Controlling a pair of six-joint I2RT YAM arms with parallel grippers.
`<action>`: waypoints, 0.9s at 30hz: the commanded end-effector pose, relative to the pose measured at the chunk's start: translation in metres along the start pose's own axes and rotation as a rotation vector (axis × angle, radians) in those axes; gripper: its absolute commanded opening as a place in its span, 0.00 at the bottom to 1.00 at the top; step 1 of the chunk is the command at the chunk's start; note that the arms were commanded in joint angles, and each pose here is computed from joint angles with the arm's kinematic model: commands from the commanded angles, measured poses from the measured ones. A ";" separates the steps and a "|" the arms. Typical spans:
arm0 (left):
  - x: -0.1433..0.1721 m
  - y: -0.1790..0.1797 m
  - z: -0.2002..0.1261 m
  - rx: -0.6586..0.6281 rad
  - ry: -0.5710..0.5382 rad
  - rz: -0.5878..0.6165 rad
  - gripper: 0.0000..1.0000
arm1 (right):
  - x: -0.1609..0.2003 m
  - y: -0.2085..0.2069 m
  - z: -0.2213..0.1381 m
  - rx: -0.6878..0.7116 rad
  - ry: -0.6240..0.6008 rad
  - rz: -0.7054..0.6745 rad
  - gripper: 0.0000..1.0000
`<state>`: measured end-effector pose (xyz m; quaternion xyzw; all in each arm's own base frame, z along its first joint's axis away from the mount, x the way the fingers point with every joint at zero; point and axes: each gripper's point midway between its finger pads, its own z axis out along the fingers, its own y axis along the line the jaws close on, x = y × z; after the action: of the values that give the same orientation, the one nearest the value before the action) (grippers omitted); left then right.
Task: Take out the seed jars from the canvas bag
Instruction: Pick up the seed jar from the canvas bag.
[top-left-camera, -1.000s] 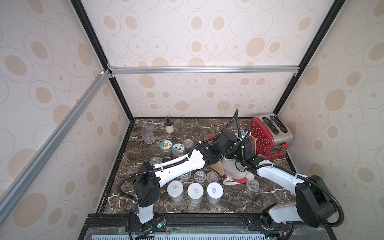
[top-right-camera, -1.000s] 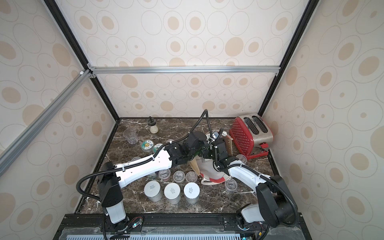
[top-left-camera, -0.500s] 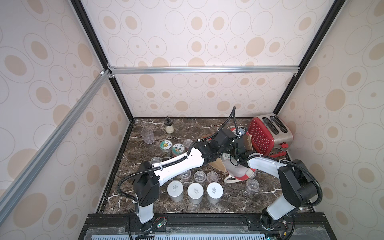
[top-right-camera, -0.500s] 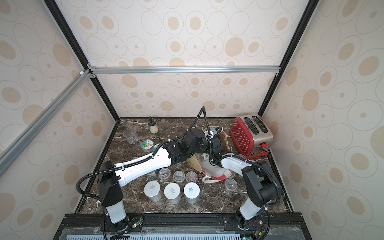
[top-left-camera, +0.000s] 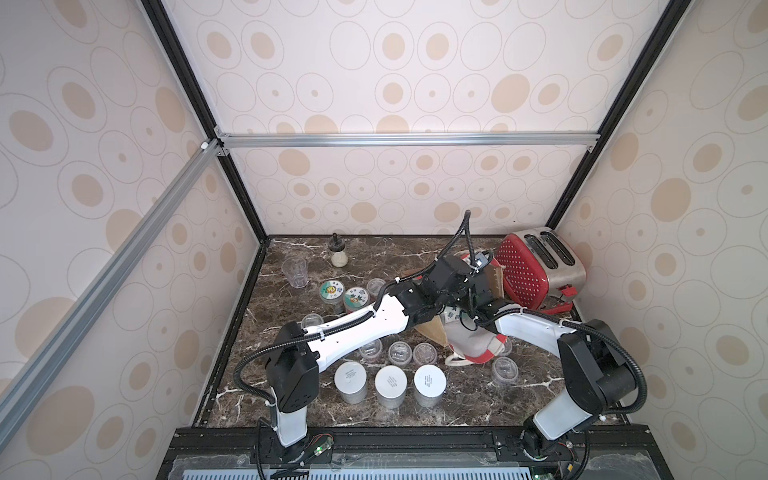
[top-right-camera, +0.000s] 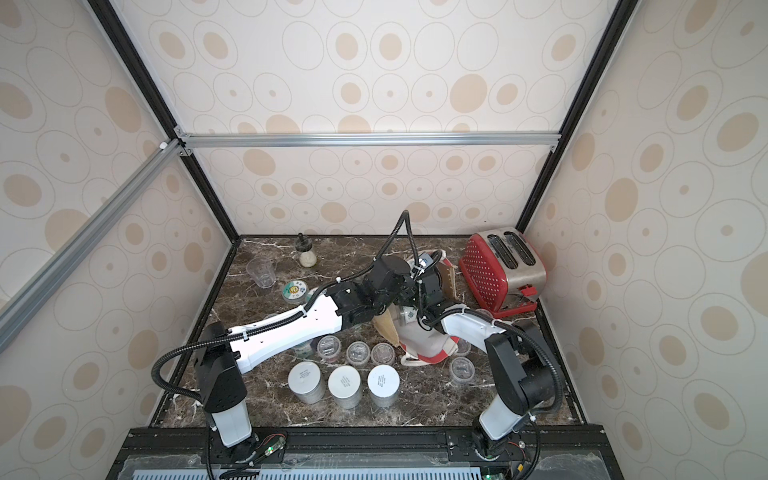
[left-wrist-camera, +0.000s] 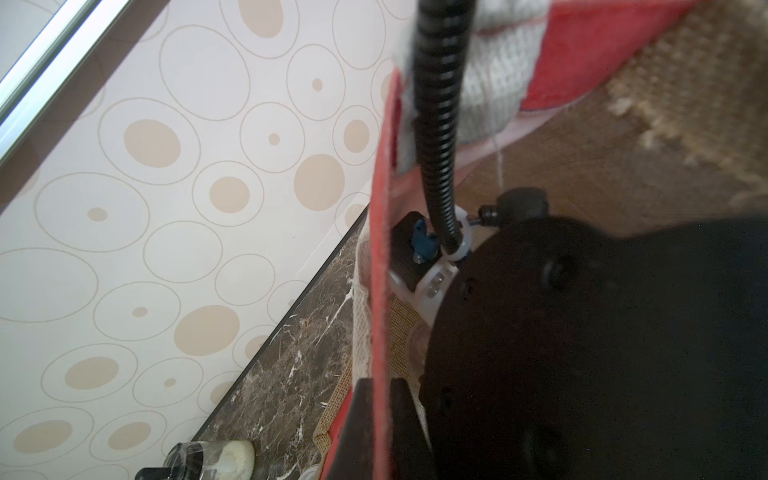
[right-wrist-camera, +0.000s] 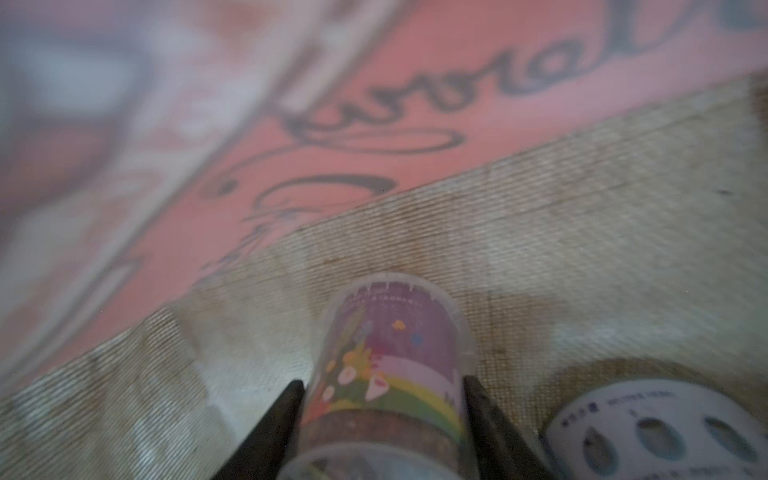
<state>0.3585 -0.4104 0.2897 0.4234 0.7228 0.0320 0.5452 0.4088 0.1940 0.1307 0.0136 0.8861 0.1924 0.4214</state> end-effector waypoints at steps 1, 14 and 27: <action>-0.036 0.005 0.000 0.030 -0.094 -0.078 0.00 | -0.009 0.011 -0.028 -0.042 -0.010 0.006 0.57; -0.031 0.039 0.057 0.096 -0.035 -0.315 0.00 | -0.034 0.012 -0.110 -0.032 -0.073 -0.025 0.56; 0.002 0.044 0.075 0.226 0.032 -0.443 0.00 | -0.054 0.017 -0.152 -0.056 -0.081 0.006 0.56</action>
<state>0.4491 -0.4073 0.2544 0.3266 0.8147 -0.1117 0.4660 0.3334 0.1506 0.2390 0.0118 0.8720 0.1948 0.4488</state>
